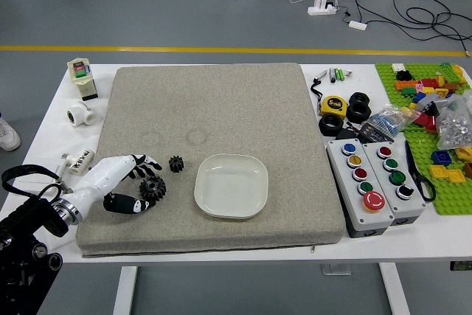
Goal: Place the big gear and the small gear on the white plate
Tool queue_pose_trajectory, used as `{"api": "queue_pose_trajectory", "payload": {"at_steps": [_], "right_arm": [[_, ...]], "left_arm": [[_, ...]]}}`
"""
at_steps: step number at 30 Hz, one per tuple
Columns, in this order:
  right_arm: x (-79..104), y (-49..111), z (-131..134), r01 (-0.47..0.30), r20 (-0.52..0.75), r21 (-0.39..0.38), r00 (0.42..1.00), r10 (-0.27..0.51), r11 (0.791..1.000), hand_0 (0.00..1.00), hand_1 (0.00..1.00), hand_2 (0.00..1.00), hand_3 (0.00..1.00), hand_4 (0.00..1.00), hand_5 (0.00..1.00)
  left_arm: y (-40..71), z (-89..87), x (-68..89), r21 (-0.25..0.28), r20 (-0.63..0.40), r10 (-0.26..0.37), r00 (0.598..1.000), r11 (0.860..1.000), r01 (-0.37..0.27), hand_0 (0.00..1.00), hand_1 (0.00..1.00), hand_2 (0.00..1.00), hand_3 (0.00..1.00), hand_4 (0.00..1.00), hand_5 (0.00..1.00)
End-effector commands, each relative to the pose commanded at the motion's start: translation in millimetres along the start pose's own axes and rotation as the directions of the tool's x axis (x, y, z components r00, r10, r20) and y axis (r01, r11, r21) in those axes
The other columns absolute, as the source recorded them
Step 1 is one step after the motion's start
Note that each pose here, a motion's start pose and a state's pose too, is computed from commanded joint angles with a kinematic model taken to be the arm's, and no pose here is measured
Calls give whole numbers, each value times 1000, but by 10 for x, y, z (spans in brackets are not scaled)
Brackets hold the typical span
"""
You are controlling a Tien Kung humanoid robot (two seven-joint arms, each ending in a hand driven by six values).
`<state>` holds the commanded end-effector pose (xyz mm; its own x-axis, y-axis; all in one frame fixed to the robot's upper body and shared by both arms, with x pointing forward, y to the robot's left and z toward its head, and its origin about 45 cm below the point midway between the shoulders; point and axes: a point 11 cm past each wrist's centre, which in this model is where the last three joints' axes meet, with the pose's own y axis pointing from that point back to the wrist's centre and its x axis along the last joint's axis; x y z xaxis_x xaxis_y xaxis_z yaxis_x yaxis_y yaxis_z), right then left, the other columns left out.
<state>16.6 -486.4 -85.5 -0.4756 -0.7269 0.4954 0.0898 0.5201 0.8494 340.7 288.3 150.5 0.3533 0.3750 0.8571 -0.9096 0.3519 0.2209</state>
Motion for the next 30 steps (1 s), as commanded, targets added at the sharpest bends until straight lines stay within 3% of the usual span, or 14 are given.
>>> {"api": "queue_pose_trajectory", "payload": {"at_steps": [1,9,21,27,30], "right_arm": [[0,0,0,0,0,0,1000,0,1000,611,608,696,569,763,737],[-1,2,-20,-1,-4,6,1000,1,1000,611,608,696,569,762,738],[-7,5,-38,0,-4,9,1000,0,1000,611,608,696,569,762,739],[-5,5,-44,0,-4,10,1000,0,1000,611,608,696,569,762,739],[-3,5,-49,0,-4,11,1000,1,1000,611,608,696,569,762,739]], "left_arm": [[0,-1,-1,0,0,0,1000,1000,0,320,412,463,517,2,2],[-7,32,17,-11,5,14,1000,1000,-14,283,373,426,500,2,2],[-24,151,202,-48,39,112,993,993,-110,275,334,393,484,2,2],[-40,322,248,-92,57,136,989,987,-130,277,333,393,485,2,2],[-68,507,230,-144,76,131,988,982,-120,277,333,393,485,2,2]]}}
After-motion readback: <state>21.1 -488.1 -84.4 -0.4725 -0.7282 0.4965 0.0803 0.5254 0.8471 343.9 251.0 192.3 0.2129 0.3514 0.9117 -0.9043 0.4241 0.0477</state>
